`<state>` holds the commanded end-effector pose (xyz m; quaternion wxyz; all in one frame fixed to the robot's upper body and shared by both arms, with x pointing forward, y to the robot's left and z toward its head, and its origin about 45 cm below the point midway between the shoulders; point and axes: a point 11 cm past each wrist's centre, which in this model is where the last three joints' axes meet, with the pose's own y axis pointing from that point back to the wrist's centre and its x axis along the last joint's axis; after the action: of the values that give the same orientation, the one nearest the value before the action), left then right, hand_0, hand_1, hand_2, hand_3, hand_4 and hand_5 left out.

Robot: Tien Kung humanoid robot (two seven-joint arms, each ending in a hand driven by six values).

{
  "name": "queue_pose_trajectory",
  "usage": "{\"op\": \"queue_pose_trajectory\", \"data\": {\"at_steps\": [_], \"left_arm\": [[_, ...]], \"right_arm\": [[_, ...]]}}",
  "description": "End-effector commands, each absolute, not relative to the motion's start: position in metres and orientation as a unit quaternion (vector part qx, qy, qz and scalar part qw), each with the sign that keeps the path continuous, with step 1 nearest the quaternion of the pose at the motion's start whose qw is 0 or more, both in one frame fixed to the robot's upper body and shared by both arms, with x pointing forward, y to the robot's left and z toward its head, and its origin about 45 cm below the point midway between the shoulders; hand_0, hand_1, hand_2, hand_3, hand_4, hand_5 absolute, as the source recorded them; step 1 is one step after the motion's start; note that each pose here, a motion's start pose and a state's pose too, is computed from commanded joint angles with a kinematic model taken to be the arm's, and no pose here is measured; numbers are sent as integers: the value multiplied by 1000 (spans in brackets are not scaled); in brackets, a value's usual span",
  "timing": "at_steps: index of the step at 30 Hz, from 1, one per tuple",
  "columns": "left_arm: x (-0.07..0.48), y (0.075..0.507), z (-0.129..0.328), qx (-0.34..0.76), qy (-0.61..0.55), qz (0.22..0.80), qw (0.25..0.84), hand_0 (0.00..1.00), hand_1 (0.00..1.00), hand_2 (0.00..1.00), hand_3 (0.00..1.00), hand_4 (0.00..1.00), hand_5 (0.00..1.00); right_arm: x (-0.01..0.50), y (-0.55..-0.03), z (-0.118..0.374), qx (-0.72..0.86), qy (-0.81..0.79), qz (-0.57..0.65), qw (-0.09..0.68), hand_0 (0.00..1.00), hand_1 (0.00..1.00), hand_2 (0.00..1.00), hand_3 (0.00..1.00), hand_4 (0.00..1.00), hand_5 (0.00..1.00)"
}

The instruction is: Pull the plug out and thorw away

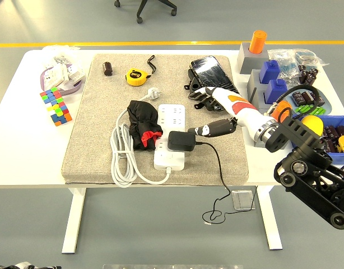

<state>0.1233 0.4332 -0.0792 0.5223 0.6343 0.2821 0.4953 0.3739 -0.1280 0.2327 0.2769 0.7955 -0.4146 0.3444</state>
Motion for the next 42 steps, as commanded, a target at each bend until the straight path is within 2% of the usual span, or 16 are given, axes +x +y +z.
{"op": "queue_pose_trajectory", "data": {"at_steps": [11,21,22,33,34,39,40,42], "left_arm": [[122,433,-80,636,282,493,522,548,688,717,724,942,538],[118,432,-81,638,283,489,523,548,688,718,723,941,537],[119,432,-81,638,283,490,523,549,688,718,724,941,537],[119,431,-81,639,282,488,524,548,688,717,724,940,536],[119,431,-81,639,282,487,524,548,688,716,725,940,536],[119,431,-81,639,282,487,525,548,688,716,725,940,536],[119,431,-81,639,282,487,525,549,688,716,723,941,538],[119,430,-81,638,282,487,525,549,688,716,723,941,538]], "right_arm": [[376,-104,195,798,-393,344,301,688,728,738,767,998,388],[378,-104,173,793,-391,344,317,662,716,726,756,998,385],[378,-104,172,791,-393,346,317,634,688,705,735,998,370],[383,-106,171,779,-404,368,309,608,670,681,700,998,342],[383,-105,170,778,-403,369,309,588,656,670,662,998,329],[382,-103,166,778,-400,372,311,588,656,670,662,998,329],[382,-103,165,777,-400,373,311,577,644,656,617,998,282],[382,-103,165,776,-401,374,311,577,644,656,617,998,282]]}}
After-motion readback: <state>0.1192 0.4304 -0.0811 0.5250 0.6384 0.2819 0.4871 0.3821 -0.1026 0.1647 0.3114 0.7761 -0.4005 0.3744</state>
